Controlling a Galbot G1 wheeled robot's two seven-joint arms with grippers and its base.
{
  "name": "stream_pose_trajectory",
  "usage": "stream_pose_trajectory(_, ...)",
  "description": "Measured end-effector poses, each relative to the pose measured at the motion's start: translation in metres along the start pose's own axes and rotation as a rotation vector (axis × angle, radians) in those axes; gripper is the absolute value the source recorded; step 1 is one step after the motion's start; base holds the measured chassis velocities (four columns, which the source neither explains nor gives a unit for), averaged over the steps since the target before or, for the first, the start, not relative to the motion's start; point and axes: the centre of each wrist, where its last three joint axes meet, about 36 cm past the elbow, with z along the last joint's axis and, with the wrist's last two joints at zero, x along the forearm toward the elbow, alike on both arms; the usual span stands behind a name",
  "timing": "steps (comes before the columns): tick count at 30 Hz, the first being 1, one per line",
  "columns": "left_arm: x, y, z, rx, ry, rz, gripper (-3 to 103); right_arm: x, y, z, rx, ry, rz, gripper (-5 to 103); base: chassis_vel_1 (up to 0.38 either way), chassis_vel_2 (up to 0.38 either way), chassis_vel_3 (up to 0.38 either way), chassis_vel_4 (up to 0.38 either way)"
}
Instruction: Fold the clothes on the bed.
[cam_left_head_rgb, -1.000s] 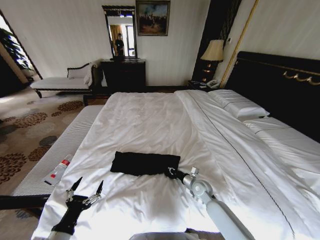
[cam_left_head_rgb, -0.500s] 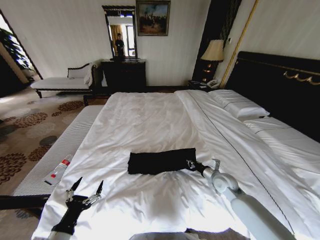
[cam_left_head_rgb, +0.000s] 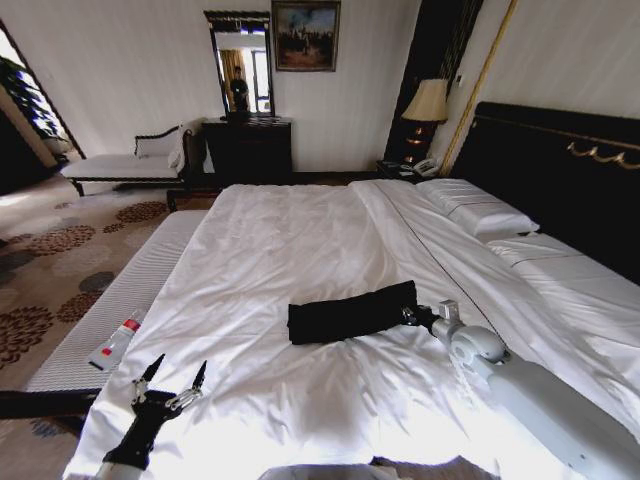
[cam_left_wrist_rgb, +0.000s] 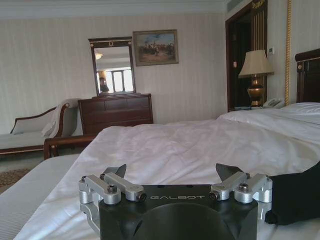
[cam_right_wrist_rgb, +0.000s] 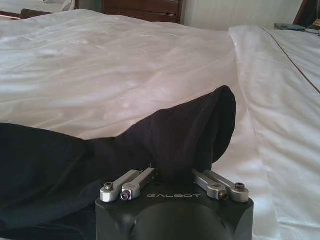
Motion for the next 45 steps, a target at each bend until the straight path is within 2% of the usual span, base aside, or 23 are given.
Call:
stream_pose_trajectory(2, 0.000, 0.000, 0.000, 0.000, 0.000, 0.000, 100, 0.002, 0.018, -0.010, -0.013, -0.001, -0.037, 8, 0.000, 0.000, 0.000, 0.000)
stream_pose_trajectory(3, 0.000, 0.000, 0.000, 0.000, 0.000, 0.000, 100, 0.002, 0.018, -0.010, -0.013, -0.001, -0.037, 8, 0.000, 0.000, 0.000, 0.000)
stream_pose_trajectory(8, 0.000, 0.000, 0.000, 0.000, 0.000, 0.000, 100, 0.002, 0.073, -0.044, -0.104, -0.033, -0.160, 8, 0.000, 0.000, 0.000, 0.000)
stream_pose_trajectory(9, 0.000, 0.000, 0.000, 0.000, 0.000, 0.000, 100, 0.002, 0.073, -0.044, -0.104, -0.033, -0.160, 8, 0.000, 0.000, 0.000, 0.000)
stream_pose_trajectory(13, 0.000, 0.000, 0.000, 0.000, 0.000, 0.000, 100, -0.008, 0.105, -0.052, -0.128, -0.034, -0.234, 8, 0.000, 0.000, 0.000, 0.000)
stream_pose_trajectory(16, 0.000, 0.000, 0.000, 0.000, 0.000, 0.000, 100, -0.013, 0.114, -0.050, -0.123, -0.027, -0.250, 8, 0.000, 0.000, 0.000, 0.000)
stream_pose_trajectory(18, 0.000, 0.000, 0.000, 0.000, 0.000, 0.000, 100, -0.022, 0.129, -0.047, -0.114, -0.016, -0.282, 8, 0.000, 0.000, 0.000, 0.000)
stream_pose_trajectory(25, 0.000, 0.000, 0.000, 0.000, 0.000, 0.000, 100, -0.032, 0.147, -0.048, -0.099, -0.012, -0.320, 8, 0.000, 0.000, 0.000, 0.000)
stream_pose_trajectory(31, 0.000, 0.000, 0.000, 0.000, 0.000, 0.000, 100, -0.055, 0.154, -0.026, -0.057, 0.033, -0.309, 8, 0.000, 0.000, 0.000, 0.000)
stream_pose_trajectory(45, 0.000, 0.000, 0.000, 0.000, 0.000, 0.000, 100, -0.072, 0.175, -0.026, -0.064, 0.038, -0.315, 8, 0.000, 0.000, 0.000, 0.000)
